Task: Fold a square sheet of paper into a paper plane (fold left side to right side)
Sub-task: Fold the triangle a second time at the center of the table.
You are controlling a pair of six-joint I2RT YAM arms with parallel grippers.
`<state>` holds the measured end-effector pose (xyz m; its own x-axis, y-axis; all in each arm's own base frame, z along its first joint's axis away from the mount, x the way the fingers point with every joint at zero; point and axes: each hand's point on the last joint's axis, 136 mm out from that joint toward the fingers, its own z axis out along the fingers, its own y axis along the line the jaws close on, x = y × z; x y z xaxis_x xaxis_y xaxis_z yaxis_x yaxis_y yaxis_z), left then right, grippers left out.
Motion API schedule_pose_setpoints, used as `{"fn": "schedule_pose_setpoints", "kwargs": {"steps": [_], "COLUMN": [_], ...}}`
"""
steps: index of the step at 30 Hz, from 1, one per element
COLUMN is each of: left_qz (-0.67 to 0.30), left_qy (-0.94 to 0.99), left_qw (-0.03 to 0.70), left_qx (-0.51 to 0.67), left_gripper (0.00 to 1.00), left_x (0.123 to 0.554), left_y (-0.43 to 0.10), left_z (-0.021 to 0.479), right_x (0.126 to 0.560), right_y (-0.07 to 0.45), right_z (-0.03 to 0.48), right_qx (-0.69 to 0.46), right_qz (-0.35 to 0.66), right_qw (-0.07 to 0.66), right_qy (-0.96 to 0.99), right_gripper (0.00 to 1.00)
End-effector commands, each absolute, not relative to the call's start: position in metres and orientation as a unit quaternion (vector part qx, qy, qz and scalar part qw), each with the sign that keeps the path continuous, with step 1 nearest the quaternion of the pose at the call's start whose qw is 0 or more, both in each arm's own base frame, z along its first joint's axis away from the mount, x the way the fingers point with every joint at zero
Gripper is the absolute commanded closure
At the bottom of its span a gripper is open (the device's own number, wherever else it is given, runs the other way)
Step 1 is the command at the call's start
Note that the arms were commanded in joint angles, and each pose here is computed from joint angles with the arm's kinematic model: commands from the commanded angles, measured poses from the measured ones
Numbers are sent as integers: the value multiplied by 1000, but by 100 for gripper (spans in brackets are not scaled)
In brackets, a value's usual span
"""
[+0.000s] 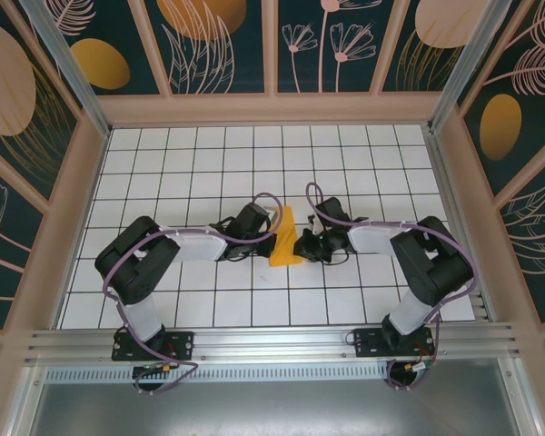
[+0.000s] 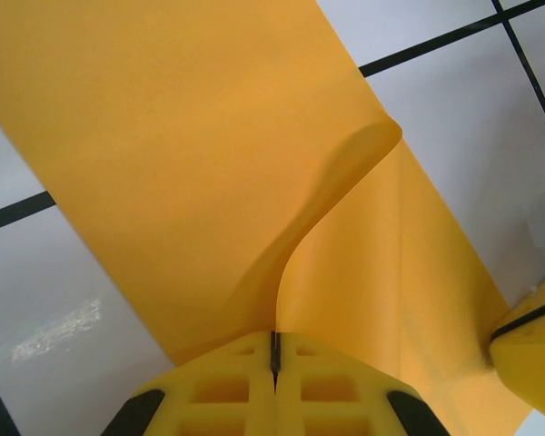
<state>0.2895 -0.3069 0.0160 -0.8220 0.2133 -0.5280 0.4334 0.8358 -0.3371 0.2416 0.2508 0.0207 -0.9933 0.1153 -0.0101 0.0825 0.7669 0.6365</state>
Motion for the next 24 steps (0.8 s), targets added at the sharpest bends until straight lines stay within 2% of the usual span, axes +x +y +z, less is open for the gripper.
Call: {"fn": "schedule_pose_setpoints", "kwargs": {"steps": [1,9,24], "left_qz": [-213,-216,-217], "left_qy": [934,934,934], "left_qw": [222,221,221], "left_qx": [182,182,181], "left_gripper": [100,100,100], "left_x": [284,283,283], "left_y": [-300,-301,-301], "left_z": [-2,-1,0], "right_x": [253,282,301], "right_y": [253,273,288], "right_z": [45,63,37], "right_qx": [46,47,46], "right_qz": [351,382,379], "right_qw": [57,87,66], "right_qy": [933,919,922], "right_gripper": [87,89,90]}}
